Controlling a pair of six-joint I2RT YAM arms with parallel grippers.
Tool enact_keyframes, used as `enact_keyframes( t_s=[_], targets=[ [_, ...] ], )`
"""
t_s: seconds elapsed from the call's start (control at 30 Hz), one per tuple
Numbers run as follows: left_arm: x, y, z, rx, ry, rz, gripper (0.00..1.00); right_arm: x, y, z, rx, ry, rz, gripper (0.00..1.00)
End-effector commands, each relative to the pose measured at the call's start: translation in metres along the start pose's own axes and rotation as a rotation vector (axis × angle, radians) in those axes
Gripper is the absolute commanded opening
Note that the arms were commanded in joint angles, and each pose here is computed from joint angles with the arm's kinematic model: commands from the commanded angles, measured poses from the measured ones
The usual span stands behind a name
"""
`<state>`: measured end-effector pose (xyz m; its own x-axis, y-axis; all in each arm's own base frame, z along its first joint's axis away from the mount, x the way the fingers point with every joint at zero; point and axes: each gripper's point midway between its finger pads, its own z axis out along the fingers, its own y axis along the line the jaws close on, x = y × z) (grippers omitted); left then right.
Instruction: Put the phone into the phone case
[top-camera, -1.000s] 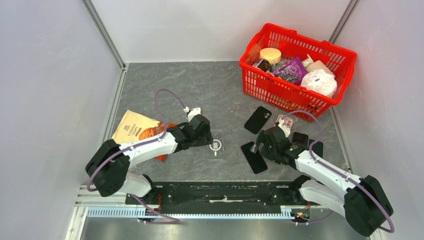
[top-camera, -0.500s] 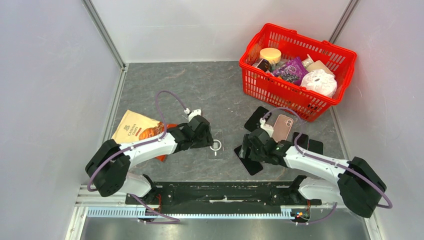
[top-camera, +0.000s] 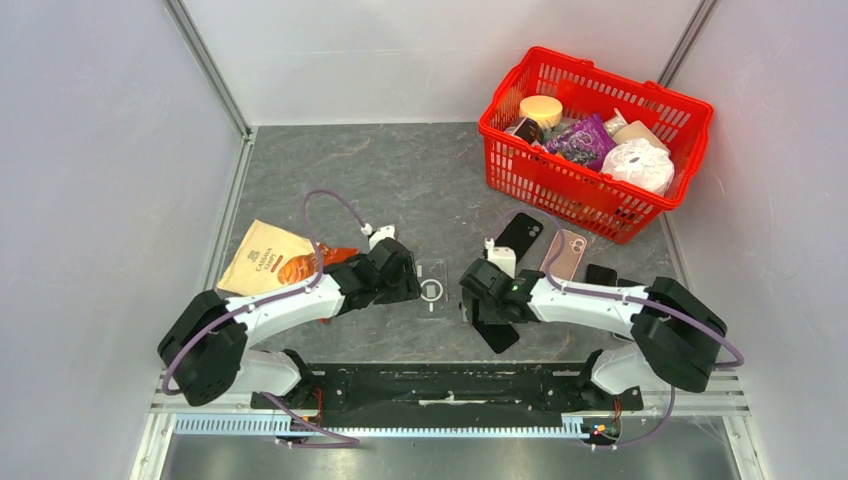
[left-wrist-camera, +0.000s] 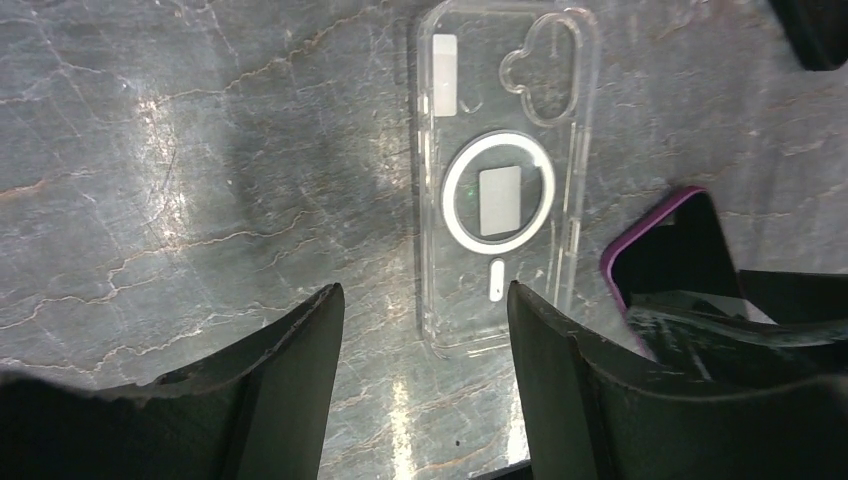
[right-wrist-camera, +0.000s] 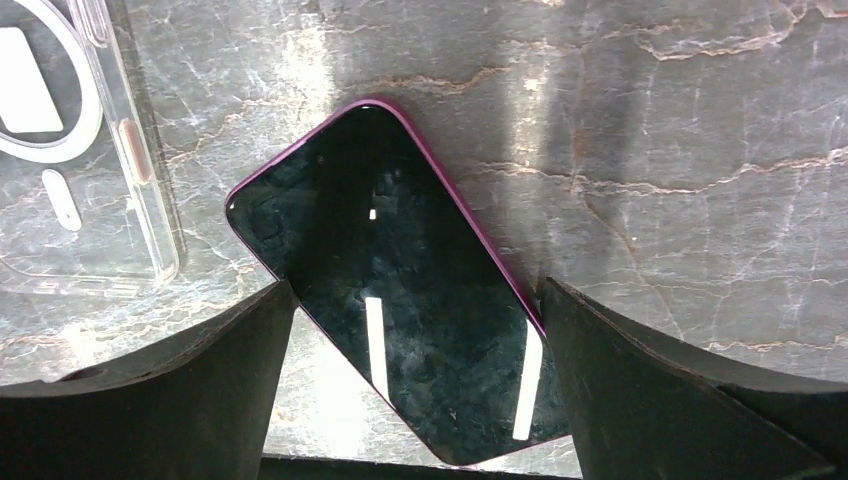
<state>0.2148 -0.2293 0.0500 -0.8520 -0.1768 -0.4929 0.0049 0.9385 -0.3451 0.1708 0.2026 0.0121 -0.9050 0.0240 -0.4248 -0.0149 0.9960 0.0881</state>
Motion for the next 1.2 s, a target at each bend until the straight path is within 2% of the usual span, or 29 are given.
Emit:
enact_keyframes(
  t_s=[0.0, 0.17, 0.5, 0.77, 1.0, 1.17],
  targets=[
    [-0.015, -0.007, -0.011, 0.023, -0.059, -0.03, 0.68, 0.054, -0.029, 0.015, 0.147, 0.172, -0.101, 0.99],
    [-0.013, -0.007, -0.012, 0.027, -0.052, -0.027, 0.68, 0.055, -0.031, 0.023, 0.202, 0.17, -0.142, 0.99],
    [-0.01, -0.004, -0.011, 0.024, -0.042, -0.008, 0.68, 0.064, -0.031, 0.036, 0.202, 0.194, -0.154, 0.99],
    [-0.006, -0.002, -0.005, 0.012, -0.035, -0.014, 0.68, 0.055, -0.04, 0.041, 0.234, 0.197, -0.047, 0.8],
    [0.001, 0.002, 0.006, -0.007, -0.01, -0.003, 0.68, 0.022, -0.024, 0.033, 0.112, 0.165, 0.07, 0.61],
    [0.005, 0.002, 0.012, -0.008, 0.003, -0.006, 0.68, -0.001, -0.007, 0.021, 0.029, 0.137, 0.126, 0.6]
  ],
)
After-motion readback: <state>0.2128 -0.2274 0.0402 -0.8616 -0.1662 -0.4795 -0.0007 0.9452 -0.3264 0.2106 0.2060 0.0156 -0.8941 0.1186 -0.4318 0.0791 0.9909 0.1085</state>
